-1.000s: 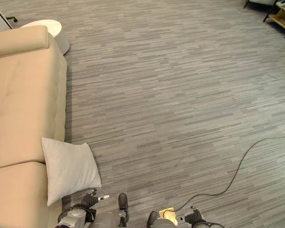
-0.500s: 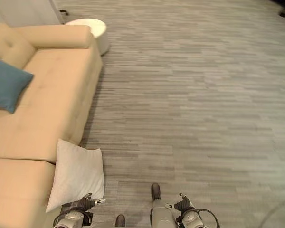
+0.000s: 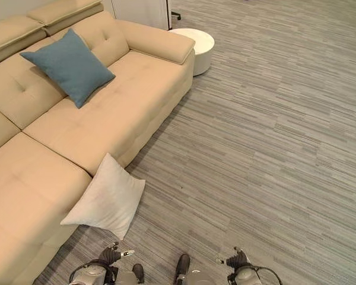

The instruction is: Pick up all the scattered cushions and arrange them neatly on the sofa.

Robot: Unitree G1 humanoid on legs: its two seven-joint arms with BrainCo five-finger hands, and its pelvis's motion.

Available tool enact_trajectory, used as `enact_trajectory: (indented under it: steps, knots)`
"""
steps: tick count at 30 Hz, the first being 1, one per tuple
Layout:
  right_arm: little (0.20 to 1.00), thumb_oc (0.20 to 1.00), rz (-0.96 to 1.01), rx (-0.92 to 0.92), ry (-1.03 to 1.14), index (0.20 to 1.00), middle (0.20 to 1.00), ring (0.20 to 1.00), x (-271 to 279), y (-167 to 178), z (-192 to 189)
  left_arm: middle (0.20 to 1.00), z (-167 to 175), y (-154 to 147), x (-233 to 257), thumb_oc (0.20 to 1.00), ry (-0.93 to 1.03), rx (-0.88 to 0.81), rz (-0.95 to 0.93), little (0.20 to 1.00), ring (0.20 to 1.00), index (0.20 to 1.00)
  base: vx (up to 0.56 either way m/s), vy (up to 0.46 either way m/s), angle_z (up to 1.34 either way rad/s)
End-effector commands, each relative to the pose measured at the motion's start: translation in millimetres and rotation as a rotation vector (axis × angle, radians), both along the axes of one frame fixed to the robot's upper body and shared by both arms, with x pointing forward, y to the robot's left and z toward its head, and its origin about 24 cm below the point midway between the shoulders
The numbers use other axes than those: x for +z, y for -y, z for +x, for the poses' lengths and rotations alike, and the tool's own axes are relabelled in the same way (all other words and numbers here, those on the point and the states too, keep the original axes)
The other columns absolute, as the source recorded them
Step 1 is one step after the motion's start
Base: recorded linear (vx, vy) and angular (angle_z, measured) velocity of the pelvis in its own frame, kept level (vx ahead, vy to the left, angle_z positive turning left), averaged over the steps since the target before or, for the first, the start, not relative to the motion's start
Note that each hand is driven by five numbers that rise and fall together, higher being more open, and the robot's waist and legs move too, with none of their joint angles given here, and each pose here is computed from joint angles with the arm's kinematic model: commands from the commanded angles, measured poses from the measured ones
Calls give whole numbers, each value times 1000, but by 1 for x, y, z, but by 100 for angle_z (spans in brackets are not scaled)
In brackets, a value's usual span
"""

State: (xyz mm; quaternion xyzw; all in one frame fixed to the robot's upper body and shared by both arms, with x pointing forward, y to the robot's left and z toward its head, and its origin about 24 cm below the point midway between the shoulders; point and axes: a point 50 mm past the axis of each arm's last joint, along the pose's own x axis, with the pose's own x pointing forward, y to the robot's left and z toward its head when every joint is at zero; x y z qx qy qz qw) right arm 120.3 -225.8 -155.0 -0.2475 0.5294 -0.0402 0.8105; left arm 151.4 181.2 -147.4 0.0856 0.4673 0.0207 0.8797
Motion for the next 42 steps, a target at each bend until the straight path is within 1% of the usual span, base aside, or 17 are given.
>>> enact_trajectory:
  steps: [1,6,7,8,9,10,11,12,13,14,15,16,17,18,23,32,42]
  knots:
    - [1000,1000,-19,-104,24,1000,1000,1000,10,41,0,1000,-26,-21,-9,1000,-105,-46,45,1000,1000,1000,48,66,228]
    - [1000,1000,50,-25,96,1000,1000,1000,13,20,25,1000,-8,-25,-1,1000,-37,-15,30,1000,1000,1000,176,132,45]
    - [1000,1000,69,-231,-18,1000,1000,1000,20,83,-21,1000,-5,-40,2,1000,-26,27,41,1000,1000,1000,109,-38,25]
    - [1000,1000,69,-231,-18,1000,1000,1000,20,83,-21,1000,-5,-40,2,1000,-27,27,41,1000,1000,1000,161,-50,53]
    - [1000,1000,240,-20,299,1000,1000,1000,35,23,54,1000,-6,-36,2,1000,-6,33,21,1000,1000,1000,243,-84,59]
    - [1000,1000,-26,-60,-16,1000,1000,1000,30,81,16,1000,-6,-41,3,1000,-19,39,15,1000,1000,1000,241,-84,25]
    - [1000,1000,-26,-60,-15,1000,1000,1000,30,81,16,1000,-6,-41,3,1000,-18,39,15,1000,1000,1000,259,-152,3]
    - [1000,1000,-24,-28,214,1000,1000,1000,46,74,44,1000,-9,-46,2,1000,-33,66,25,1000,1000,1000,188,-106,22]
    - [1000,1000,-1,-49,174,1000,1000,1000,37,68,32,1000,-10,-48,2,1000,-45,66,39,1000,1000,1000,262,-129,45]
    - [1000,1000,320,-117,289,1000,1000,1000,35,38,41,1000,-17,-47,-1,1000,-49,81,31,1000,1000,1000,139,-57,75]
    - [1000,1000,320,-117,289,1000,1000,1000,35,38,41,1000,-17,-47,-1,1000,-49,81,31,1000,1000,1000,136,-55,62]
    - [1000,1000,201,-132,235,1000,1000,1000,35,57,35,1000,-15,-46,0,1000,-34,68,13,1000,1000,1000,135,-109,67]
    - [1000,1000,-68,-105,-22,1000,1000,1000,51,117,24,1000,-24,-61,0,1000,-88,109,42,1000,1000,1000,224,-193,46]
    - [1000,1000,-82,-80,55,1000,1000,1000,51,110,30,1000,-24,-55,-2,1000,-108,53,37,1000,1000,1000,213,-209,63]
    - [1000,1000,17,-144,71,1000,1000,1000,24,71,7,1000,-25,-46,-4,1000,-69,121,0,1000,1000,1000,157,-272,67]
    - [1000,1000,6,-180,16,1000,1000,1000,15,66,-18,1000,-8,-41,1,1000,-47,20,37,1000,1000,1000,7,-133,61]
    - [1000,1000,50,-87,55,1000,1000,1000,12,40,1,1000,-22,-63,1,1000,-69,105,76,1000,1000,1000,67,137,18]
